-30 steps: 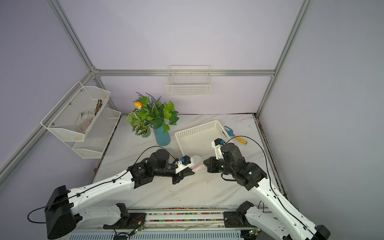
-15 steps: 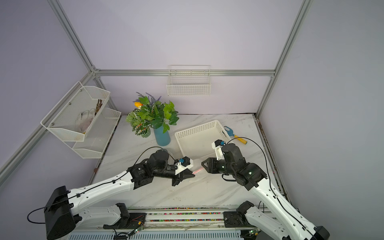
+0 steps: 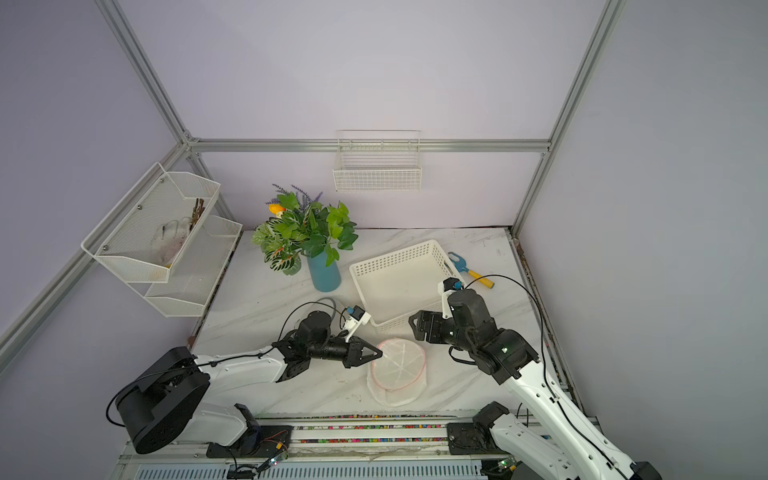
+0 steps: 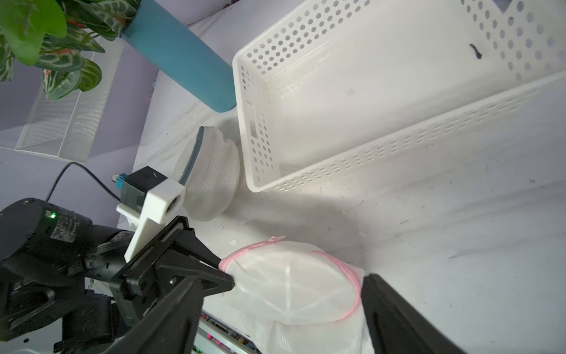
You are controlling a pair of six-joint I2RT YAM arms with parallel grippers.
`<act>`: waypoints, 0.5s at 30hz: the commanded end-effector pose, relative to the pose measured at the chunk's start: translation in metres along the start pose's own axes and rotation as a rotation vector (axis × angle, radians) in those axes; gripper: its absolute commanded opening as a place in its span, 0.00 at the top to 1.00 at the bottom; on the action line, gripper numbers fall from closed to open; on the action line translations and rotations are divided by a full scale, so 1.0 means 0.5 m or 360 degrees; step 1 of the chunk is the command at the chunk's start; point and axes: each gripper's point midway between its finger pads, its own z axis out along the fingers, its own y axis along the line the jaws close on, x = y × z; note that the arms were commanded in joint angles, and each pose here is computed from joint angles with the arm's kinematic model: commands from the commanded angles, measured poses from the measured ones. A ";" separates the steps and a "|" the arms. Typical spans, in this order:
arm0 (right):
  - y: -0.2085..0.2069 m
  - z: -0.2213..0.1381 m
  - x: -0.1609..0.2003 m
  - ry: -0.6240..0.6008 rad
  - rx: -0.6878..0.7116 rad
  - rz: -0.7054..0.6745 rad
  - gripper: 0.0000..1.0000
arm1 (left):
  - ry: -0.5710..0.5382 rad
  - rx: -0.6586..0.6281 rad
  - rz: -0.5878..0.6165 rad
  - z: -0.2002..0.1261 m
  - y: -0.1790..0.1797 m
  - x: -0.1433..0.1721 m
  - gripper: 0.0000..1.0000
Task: Turn the laundry bag inside out
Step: Place the laundry bag at the center of the board, then reset both arms
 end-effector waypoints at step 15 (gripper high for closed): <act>-0.132 -0.022 -0.097 -0.0652 0.0418 0.0117 0.11 | -0.0562 -0.1324 0.0346 -0.301 0.034 -0.171 0.00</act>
